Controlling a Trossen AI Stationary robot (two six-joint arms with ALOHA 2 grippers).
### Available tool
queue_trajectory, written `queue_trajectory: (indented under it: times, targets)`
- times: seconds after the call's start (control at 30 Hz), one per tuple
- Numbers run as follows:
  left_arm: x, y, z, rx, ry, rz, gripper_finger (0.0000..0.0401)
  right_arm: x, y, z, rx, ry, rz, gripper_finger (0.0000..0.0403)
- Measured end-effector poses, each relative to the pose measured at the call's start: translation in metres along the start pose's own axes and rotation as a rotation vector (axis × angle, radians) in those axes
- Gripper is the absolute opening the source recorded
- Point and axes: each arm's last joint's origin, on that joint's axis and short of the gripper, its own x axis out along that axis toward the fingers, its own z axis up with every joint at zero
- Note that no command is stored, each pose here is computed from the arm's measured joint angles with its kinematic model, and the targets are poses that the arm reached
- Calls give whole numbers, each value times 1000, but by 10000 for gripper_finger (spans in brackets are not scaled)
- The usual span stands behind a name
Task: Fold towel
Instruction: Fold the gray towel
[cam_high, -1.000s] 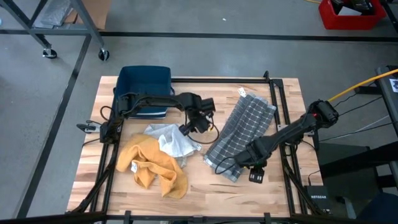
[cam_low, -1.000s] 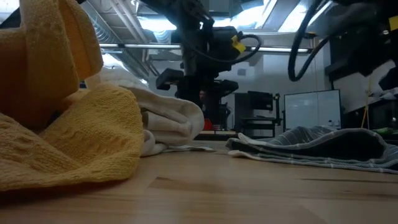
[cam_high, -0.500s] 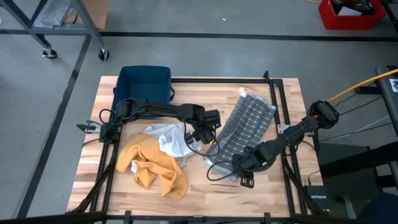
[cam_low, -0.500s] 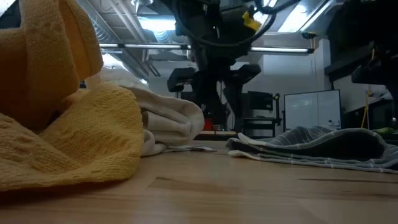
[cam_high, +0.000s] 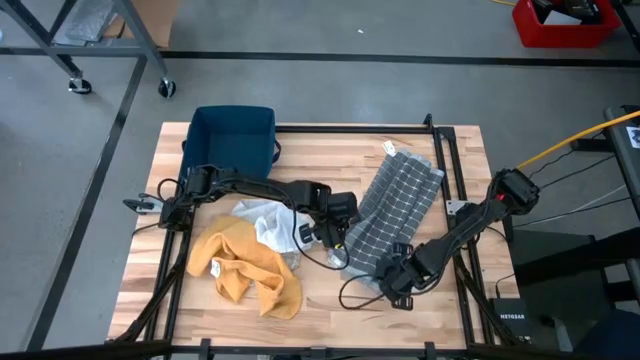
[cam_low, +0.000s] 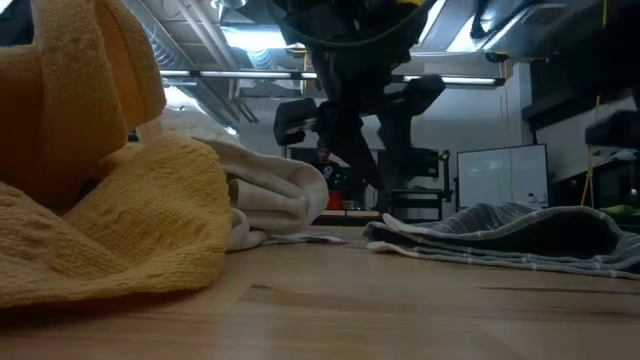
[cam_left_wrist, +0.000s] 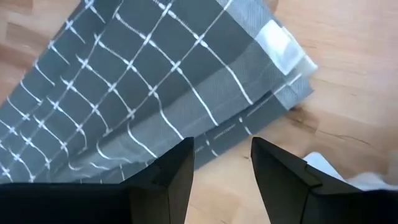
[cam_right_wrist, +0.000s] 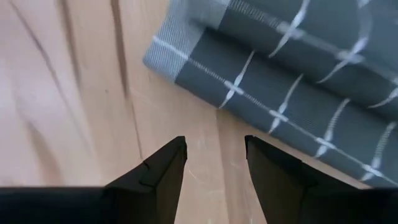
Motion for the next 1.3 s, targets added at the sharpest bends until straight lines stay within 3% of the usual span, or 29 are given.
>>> queue_trajectory:
  times: [0.33,0.6,0.83,1.03,1.17,1.3]
  targets:
    - [28,-22,-7,98,84,25,153,16,-1,3,19,-20,-94,177]
    - [46,-30,-12,111,55,144,153,15,-1,3,18,-31,-107,177]
    - [47,-31,-12,109,70,146,153,-2,9,11,19,9,-63,177]
    - [47,-31,-12,102,70,147,153,-23,14,19,12,-30,-146,177]
    - [47,-30,-12,99,68,152,153,-22,14,22,-27,-75,-189,177]
    - [47,-30,-12,96,67,155,153,-10,16,22,-133,-3,-181,177]
